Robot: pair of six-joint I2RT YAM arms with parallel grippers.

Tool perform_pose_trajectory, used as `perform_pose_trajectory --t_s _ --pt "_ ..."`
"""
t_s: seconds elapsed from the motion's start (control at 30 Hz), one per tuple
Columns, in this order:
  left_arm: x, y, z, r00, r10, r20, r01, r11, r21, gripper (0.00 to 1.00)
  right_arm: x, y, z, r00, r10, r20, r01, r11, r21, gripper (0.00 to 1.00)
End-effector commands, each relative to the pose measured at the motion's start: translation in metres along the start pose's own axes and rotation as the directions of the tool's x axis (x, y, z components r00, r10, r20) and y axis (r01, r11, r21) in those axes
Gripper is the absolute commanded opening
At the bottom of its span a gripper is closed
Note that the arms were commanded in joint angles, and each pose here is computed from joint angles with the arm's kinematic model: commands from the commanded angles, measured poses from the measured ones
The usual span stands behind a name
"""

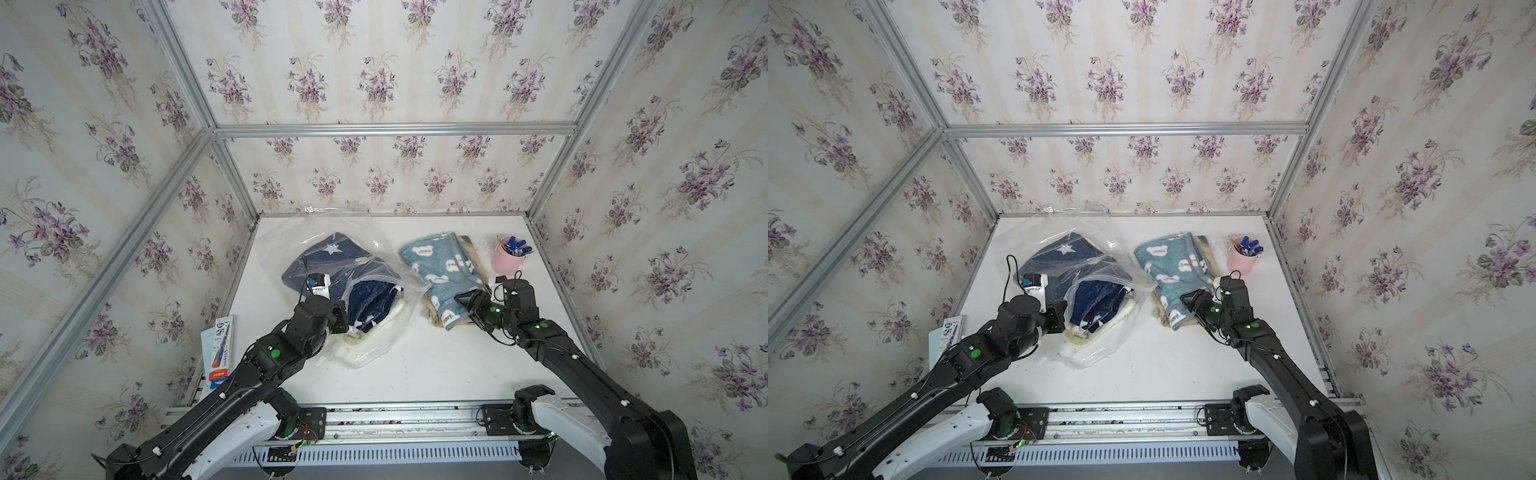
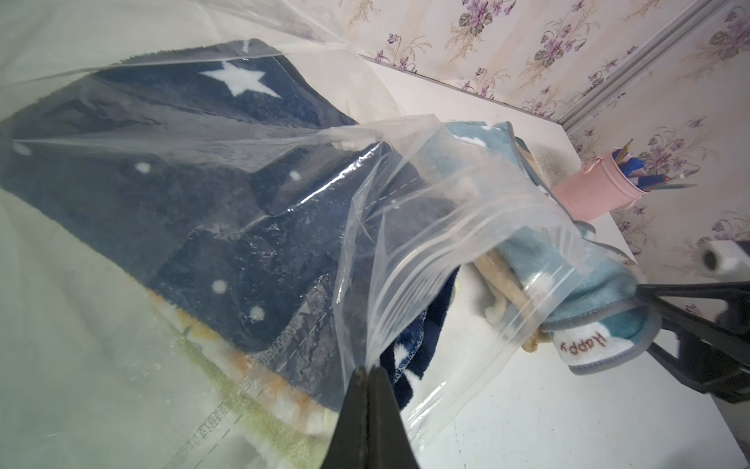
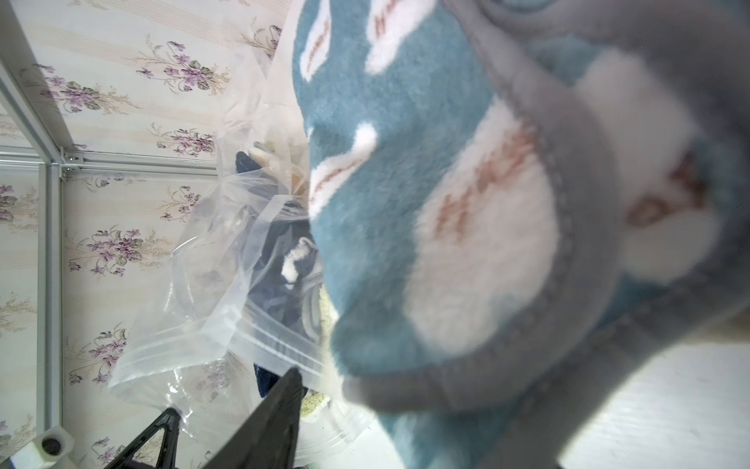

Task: Take the blanket out of the vacuum bag
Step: Place the blanket at the center of the board.

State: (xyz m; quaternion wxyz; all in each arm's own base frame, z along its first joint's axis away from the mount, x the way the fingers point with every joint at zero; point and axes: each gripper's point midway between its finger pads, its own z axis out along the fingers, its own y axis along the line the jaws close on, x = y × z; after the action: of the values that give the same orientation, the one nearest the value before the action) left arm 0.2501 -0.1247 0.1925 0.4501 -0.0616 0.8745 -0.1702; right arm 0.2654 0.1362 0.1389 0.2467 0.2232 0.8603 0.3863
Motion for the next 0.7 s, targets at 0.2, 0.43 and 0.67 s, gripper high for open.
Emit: perform_pose_trajectory --t_s 0.2,0.43,0.67 --pt "-0.020 0.038 -0.004 0.994 -0.049 0.097 0.064 0.986 -0.157 0.00 -0.036 0.057 -0.016 0.974 -0.219 0.051 0.219 0.976 0.014 0.45" --pt "-0.025 0.055 -0.010 0.992 -0.074 0.099 0.094 0.972 -0.216 0.00 -0.050 0.108 0.070 0.884 -0.463 -0.057 0.467 0.878 0.108 0.28" --pt "-0.028 0.053 -0.007 0.993 -0.075 0.088 0.092 0.975 -0.202 0.00 -0.021 0.073 0.047 0.884 -0.462 -0.066 0.466 0.871 0.154 0.28"
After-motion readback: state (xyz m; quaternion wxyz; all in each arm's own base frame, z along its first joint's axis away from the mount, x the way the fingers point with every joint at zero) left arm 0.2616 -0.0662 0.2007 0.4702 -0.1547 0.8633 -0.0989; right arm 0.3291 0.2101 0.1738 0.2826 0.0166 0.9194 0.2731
